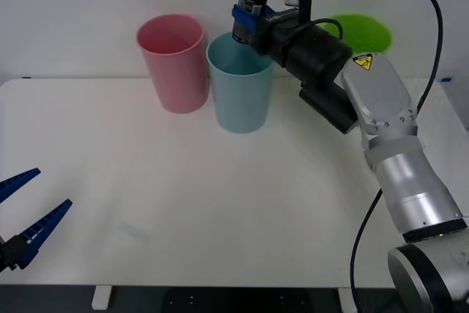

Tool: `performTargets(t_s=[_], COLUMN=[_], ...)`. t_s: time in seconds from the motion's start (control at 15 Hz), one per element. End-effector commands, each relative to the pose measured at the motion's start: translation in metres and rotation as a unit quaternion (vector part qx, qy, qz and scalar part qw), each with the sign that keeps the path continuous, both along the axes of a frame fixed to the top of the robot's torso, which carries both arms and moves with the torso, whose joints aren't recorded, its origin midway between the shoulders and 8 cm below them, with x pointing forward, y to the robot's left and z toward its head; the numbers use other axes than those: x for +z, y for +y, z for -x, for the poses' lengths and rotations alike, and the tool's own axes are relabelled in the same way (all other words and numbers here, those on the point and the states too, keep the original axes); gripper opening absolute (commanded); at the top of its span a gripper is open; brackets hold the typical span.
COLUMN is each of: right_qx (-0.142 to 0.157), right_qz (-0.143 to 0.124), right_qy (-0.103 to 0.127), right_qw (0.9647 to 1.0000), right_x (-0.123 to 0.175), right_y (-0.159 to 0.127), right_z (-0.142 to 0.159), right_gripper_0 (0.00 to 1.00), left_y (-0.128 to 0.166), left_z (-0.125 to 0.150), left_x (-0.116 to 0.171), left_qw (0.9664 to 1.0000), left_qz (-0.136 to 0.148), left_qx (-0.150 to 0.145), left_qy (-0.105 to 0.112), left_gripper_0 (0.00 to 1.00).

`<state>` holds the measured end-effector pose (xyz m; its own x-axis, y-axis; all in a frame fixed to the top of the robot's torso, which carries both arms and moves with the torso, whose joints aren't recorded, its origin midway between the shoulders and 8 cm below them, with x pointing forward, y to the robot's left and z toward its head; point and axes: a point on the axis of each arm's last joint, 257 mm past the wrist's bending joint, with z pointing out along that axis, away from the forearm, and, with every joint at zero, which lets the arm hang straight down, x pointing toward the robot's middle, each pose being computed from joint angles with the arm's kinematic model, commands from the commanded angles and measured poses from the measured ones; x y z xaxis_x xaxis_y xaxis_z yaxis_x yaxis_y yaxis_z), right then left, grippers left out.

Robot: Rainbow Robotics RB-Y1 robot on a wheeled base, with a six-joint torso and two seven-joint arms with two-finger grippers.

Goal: Grasp the object on the table and drop it into the matching bin: aluminum can to the light blue bin, PET bottle to the pink bin.

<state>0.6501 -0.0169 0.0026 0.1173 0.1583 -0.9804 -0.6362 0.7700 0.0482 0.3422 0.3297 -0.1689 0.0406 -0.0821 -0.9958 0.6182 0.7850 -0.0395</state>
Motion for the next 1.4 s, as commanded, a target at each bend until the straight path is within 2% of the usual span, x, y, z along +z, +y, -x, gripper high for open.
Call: performTargets(t_s=[0.07, 0.2, 0.47, 0.53, 0.6, 0.67, 0.73, 0.8, 1.13, 1.27, 1.4], right_qx=[-0.023, -0.034, -0.036, -0.037, -0.037, -0.037, -0.037, -0.036, -0.027, -0.015, -0.004], right_qz=[0.005, 0.006, 0.013, 0.015, 0.016, 0.015, 0.016, 0.016, 0.018, 0.017, 0.014], right_qy=[0.003, 0.004, -0.001, -0.002, -0.003, -0.003, -0.002, -0.001, 0.002, 0.006, -0.005], right_qw=[0.9997, 0.9994, 0.9993, 0.9992, 0.9992, 0.9992, 0.9992, 0.9992, 0.9995, 0.9997, 0.9999], right_x=[-0.005, -0.007, -0.008, -0.008, -0.008, -0.008, -0.009, -0.011, -0.016, -0.018, -0.013], right_y=[0.006, 0.007, 0.007, 0.006, 0.006, 0.007, 0.006, 0.007, 0.009, 0.009, 0.0], right_z=[-0.015, -0.02, -0.02, -0.02, -0.02, -0.02, -0.02, -0.019, -0.016, -0.013, -0.001], right_gripper_0=[0.0, 0.0, 0.0, 0.03, 0.13, 0.51, 0.8, 0.98, 1.0, 1.0, 1.0], left_y=[0.0, 0.0, 0.0, 0.0, 0.0, 0.0, 0.0, 0.0, 0.0, 0.0, 0.0], left_z=[0.0, 0.0, 0.0, 0.0, 0.0, 0.0, 0.0, 0.0, 0.0, 0.0, 0.0], left_x=[0.0, 0.0, 0.0, 0.0, 0.0, 0.0, 0.0, 0.0, 0.0, 0.0, 0.0], left_qw=[1.0, 1.0, 1.0, 1.0, 1.0, 1.0, 1.0, 1.0, 1.0, 1.0, 1.0], left_qz=[0.0, 0.0, 0.0, 0.0, 0.0, 0.0, 0.0, 0.0, 0.0, 0.0, 0.0], left_qx=[0.0, 0.0, 0.0, 0.0, 0.0, 0.0, 0.0, 0.0, 0.0, 0.0, 0.0], left_qy=[0.0, 0.0, 0.0, 0.0, 0.0, 0.0, 0.0, 0.0, 0.0, 0.0, 0.0], left_gripper_0=[1.0, 1.0, 1.0, 1.0, 1.0, 1.0, 1.0, 1.0, 1.0, 1.0, 1.0])
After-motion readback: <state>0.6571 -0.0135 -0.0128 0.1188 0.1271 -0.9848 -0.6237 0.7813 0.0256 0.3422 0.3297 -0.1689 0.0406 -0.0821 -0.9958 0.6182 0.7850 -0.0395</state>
